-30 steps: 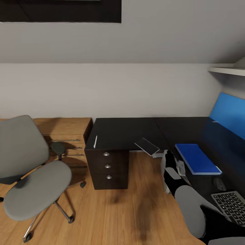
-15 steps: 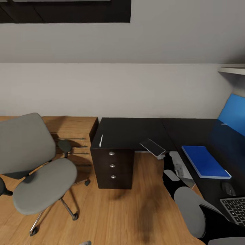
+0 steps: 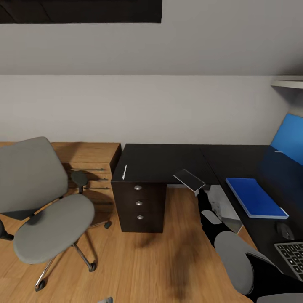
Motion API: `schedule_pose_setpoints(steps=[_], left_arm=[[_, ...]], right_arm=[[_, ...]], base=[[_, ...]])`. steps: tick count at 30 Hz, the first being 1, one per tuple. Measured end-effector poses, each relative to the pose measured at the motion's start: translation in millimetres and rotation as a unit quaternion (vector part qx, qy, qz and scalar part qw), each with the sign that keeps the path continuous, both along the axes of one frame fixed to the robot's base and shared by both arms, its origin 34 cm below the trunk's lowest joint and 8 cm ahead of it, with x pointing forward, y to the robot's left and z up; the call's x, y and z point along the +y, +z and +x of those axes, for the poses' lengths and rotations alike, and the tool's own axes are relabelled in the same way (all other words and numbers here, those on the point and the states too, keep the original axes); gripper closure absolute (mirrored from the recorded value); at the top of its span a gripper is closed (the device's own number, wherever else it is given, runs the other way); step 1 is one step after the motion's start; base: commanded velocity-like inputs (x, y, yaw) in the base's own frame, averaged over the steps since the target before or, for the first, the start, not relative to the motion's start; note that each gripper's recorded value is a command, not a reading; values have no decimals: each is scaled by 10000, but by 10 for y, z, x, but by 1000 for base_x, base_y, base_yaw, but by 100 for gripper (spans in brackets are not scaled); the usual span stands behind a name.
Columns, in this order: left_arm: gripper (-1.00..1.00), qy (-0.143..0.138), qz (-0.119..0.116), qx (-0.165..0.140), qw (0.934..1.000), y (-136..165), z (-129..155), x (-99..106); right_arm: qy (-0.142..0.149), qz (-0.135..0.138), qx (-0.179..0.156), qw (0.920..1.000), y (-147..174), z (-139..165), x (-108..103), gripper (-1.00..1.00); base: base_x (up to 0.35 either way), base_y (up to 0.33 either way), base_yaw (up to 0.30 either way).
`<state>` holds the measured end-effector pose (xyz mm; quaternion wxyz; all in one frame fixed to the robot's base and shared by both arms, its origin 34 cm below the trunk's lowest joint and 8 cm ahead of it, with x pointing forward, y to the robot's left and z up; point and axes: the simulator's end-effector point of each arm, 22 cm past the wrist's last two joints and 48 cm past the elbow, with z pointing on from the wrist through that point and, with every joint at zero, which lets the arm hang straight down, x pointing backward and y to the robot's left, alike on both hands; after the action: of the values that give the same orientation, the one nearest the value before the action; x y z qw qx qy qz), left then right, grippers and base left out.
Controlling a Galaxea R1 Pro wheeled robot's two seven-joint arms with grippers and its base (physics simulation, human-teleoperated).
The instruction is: In the bedroom, organize the workspace by keeping the computer under the desk, ensuring the monitor is on the desk, placing the keyboard on the desk next to the monitor, placing the mouse on the desk next to the keyboard, moving the folder from the swivel chair onto the desk next to the mouse, stacking the notebook on top of the folder with the pen on top of the notebook, and positioning the swivel chair next to the desk.
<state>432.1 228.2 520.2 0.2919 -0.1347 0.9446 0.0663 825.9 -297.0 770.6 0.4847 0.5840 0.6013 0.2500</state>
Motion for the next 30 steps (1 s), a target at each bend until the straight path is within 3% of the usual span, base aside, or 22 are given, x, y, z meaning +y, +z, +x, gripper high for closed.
schedule_pose_setpoints(steps=[3, 20, 26, 30], left_arm=[[-100, -2, 0, 2, 10000, -49, -2, -1], [-100, 1, 7, 15, 10000, -341, -23, 3], [-100, -9, 3, 6, 10000, -443, -21, -8], [-100, -11, 3, 5, 10000, -514, -27, -11]], right_arm=[[67, -18, -167, 9998, 4, 23, 30, -100], [131, -72, -227, 9996, -318, -33, -3, -100], [624, 256, -174, 9976, -488, -22, 198, -100], [962, 451, -306, 9939, -516, 7, 283, -100]], base=[[0, 0, 0], [0, 0, 0], [0, 0, 0], [0, 0, 0]])
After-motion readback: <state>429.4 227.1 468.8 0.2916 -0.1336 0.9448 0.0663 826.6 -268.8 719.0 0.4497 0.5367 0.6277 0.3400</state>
